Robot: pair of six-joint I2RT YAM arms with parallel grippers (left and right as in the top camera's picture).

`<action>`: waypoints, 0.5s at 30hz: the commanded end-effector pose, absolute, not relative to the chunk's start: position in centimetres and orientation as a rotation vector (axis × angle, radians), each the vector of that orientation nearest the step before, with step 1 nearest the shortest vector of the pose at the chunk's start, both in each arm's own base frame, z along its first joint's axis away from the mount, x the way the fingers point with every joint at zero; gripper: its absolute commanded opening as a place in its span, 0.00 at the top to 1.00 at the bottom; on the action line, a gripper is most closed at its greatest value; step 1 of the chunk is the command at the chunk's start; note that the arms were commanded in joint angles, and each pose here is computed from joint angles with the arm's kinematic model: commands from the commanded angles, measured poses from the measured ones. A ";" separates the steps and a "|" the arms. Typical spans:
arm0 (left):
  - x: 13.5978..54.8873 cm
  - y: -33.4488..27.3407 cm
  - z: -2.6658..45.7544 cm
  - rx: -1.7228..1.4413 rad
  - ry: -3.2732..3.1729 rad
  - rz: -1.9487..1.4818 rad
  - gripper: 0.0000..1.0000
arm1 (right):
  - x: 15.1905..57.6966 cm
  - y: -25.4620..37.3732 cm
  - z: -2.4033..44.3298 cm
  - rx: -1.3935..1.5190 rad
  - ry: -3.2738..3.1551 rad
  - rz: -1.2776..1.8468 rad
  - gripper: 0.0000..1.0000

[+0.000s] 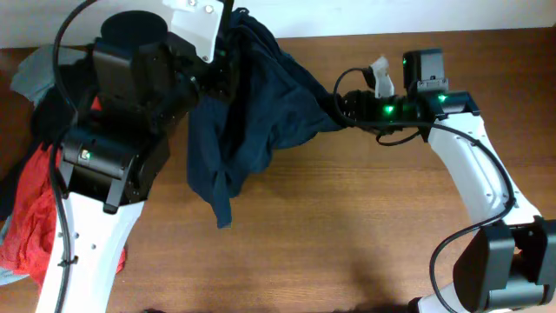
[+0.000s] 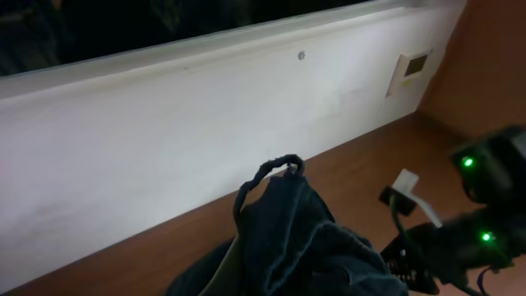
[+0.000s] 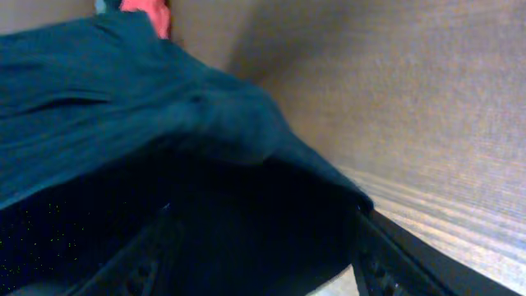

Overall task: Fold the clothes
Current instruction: 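Grasp the hanging edge of the shorts with the right gripper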

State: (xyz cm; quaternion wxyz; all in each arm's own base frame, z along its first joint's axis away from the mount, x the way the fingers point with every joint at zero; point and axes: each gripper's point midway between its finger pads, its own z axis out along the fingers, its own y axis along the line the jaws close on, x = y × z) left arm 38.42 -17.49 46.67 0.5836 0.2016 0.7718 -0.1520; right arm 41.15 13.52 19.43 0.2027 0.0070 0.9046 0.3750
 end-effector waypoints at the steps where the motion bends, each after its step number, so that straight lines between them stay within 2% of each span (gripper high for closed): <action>1: 38.1 -17.4 48.0 0.481 1.758 -0.349 1.00 | 42.0 13.9 22.0 -0.050 2.452 1.070 0.31; 15: 38.2 -17.5 47.8 0.496 1.763 -0.337 0.99 | 42.9 12.1 22.9 0.029 2.443 0.985 0.32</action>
